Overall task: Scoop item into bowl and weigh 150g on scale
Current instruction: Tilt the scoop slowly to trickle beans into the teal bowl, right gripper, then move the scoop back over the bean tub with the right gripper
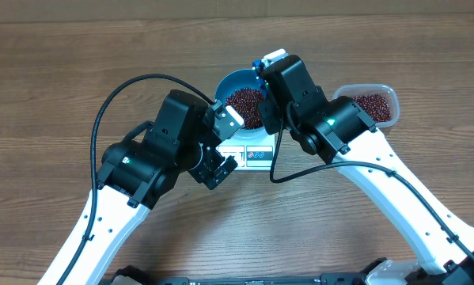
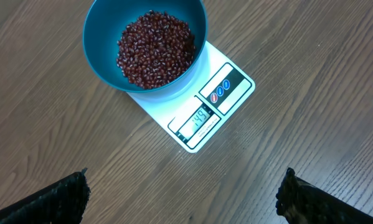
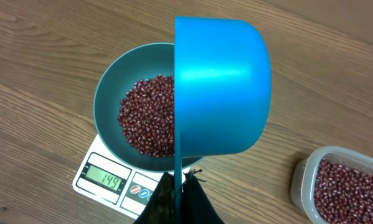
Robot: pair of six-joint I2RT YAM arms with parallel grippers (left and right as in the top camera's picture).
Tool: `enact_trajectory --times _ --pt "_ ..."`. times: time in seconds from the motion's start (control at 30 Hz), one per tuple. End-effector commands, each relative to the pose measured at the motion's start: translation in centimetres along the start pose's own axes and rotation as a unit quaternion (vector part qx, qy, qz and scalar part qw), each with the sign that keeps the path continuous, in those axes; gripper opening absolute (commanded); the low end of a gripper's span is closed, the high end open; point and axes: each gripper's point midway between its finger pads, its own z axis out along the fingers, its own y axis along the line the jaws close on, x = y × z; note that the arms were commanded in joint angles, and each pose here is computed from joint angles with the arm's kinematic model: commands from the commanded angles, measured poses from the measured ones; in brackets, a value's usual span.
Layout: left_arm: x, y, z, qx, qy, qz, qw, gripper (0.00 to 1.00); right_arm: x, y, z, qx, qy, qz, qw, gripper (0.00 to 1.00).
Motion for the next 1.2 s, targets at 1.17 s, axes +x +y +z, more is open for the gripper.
enact_trajectory --times 1.17 --pt "-0.8 0.5 -0.6 -0.008 -0.013 0.007 1.000 1.00 -1.2 -1.8 -0.2 -0.110 0.013 0.201 0.973 0.04"
